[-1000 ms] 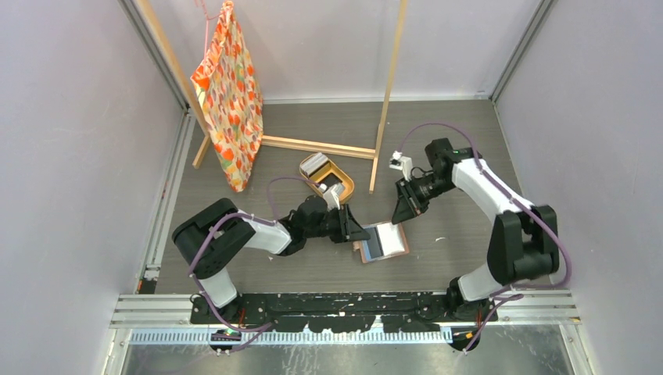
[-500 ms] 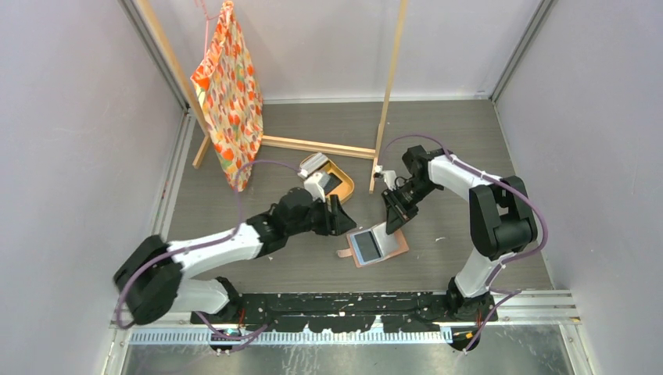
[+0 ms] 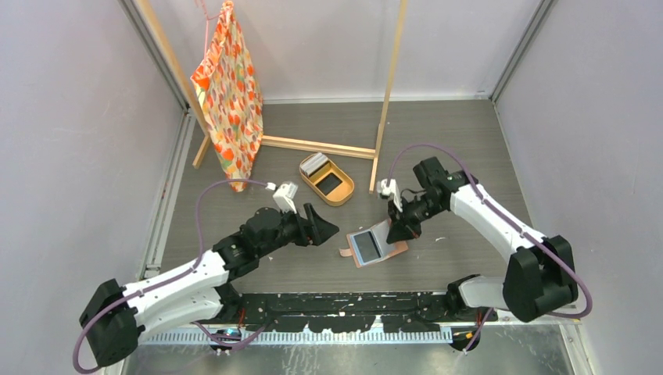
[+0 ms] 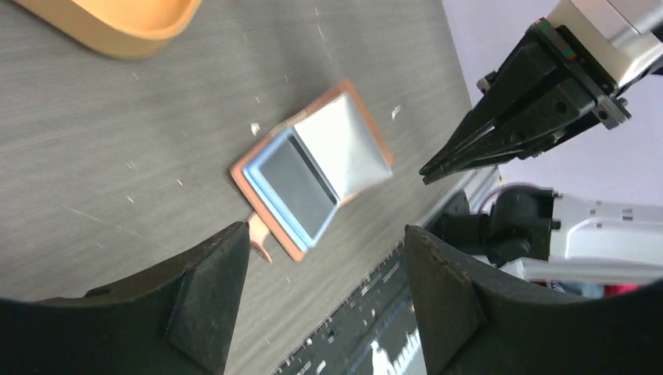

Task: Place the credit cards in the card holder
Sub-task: Insert the credit card into the card holder.

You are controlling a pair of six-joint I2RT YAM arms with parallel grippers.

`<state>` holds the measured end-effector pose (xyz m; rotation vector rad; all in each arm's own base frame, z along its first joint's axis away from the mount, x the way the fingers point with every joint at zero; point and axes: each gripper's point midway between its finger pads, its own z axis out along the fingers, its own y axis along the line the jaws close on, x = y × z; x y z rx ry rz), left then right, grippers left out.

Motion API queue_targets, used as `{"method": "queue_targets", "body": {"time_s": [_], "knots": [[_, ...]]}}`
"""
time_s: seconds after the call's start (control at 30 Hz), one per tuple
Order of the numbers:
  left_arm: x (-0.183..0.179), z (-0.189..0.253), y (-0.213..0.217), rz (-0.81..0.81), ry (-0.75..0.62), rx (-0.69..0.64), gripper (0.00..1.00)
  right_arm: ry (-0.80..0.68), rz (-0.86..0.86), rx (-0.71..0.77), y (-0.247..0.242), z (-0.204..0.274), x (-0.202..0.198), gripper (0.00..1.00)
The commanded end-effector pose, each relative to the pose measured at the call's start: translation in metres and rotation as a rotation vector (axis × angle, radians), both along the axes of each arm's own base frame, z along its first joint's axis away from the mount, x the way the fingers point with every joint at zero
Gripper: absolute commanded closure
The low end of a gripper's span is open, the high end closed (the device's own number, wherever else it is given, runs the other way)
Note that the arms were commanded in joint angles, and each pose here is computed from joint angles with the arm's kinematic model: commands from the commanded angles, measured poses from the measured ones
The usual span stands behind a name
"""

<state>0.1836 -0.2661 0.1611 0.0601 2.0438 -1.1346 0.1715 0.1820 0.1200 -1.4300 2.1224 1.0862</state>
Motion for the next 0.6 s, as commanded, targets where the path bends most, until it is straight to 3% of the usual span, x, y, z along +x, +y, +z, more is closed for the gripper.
{"method": "queue_targets", "body": {"time_s": [0.0,0.07,0.33,0.57], "knots": [[-0.019,0.006,-0.031,-0.057,0.120,-0.073,0.33,-0.172,0.248,0.074,0.003,-0.018,-0.017,0.94],[-0.021,-0.003,-0.045,-0.045,0.125,-0.041,0.42,-0.177,0.232,0.012,0.002,-0.028,-0.007,0.99],[-0.007,-0.037,-0.082,-0.010,0.188,0.026,0.66,-0.204,0.160,-0.224,-0.002,-0.067,0.018,0.99],[-0.005,-0.074,-0.096,0.005,0.289,0.056,0.70,-0.136,0.165,-0.333,-0.005,-0.085,0.019,0.99]]}}
